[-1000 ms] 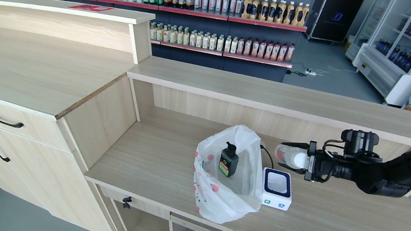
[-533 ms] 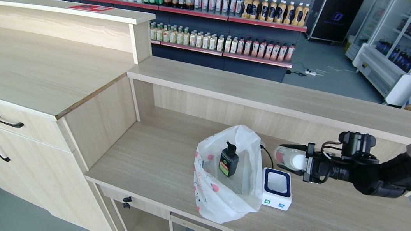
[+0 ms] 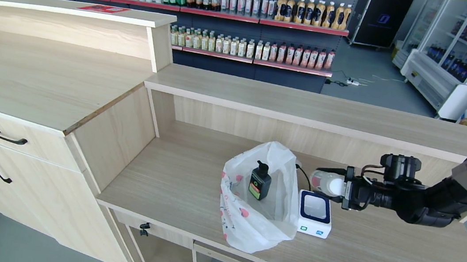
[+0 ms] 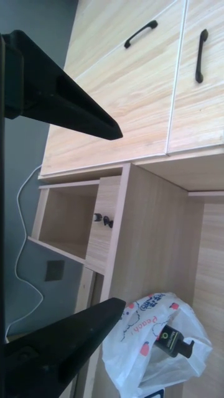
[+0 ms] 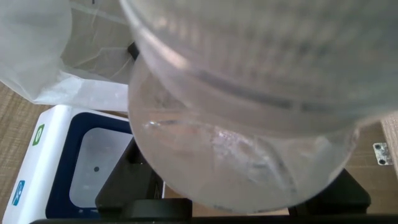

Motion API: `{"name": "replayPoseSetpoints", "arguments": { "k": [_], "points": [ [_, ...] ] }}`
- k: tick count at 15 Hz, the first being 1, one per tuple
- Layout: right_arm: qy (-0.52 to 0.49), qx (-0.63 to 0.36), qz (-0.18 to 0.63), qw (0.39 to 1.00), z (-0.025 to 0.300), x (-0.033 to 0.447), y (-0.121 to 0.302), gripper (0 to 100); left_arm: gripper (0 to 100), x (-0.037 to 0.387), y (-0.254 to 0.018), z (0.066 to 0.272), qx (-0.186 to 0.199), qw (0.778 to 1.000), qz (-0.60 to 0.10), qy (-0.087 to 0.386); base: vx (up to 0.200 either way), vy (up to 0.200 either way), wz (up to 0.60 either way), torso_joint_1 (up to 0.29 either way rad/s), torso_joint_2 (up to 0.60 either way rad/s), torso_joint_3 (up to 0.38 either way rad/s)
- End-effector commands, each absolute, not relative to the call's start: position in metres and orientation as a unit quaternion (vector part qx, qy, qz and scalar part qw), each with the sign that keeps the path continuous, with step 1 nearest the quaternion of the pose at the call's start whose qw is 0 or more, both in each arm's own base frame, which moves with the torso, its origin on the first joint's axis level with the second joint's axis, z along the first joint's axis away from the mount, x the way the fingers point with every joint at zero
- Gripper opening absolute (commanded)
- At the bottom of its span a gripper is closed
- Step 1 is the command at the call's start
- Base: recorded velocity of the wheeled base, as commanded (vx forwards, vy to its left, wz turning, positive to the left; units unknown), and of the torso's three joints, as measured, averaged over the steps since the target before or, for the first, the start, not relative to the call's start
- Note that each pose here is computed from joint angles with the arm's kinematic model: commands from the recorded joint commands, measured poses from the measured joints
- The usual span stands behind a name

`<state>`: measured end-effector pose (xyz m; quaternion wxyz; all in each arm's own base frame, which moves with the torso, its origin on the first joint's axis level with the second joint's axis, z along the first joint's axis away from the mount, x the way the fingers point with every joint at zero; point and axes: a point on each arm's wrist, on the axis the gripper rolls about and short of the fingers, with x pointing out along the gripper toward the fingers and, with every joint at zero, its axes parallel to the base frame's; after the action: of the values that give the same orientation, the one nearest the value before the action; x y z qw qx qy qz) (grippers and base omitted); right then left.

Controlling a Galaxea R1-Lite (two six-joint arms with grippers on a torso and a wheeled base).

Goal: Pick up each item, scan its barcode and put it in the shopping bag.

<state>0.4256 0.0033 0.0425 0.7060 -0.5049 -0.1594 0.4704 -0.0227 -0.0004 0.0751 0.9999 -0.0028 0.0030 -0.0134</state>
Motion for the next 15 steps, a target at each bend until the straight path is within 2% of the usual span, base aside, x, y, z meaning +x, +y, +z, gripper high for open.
{"name": "replayPoseSetpoints", "arguments": {
  "k": [1,15],
  "points": [
    [-0.159,-0.504,0.47,0.706,0.04,0.428,0.003,0,100,-0.023,0.0,0.075,-0.003,1.0,-0.013,0.003,0.0,0.0,0.0,0.0,0.0,0.0],
    [-0.161,-0.497,0.482,0.704,0.028,0.435,0.013,0,100,-0.023,0.0,0.075,-0.003,1.0,-0.013,0.003,0.0,0.0,0.0,0.0,0.0,0.0]
  ]
}}
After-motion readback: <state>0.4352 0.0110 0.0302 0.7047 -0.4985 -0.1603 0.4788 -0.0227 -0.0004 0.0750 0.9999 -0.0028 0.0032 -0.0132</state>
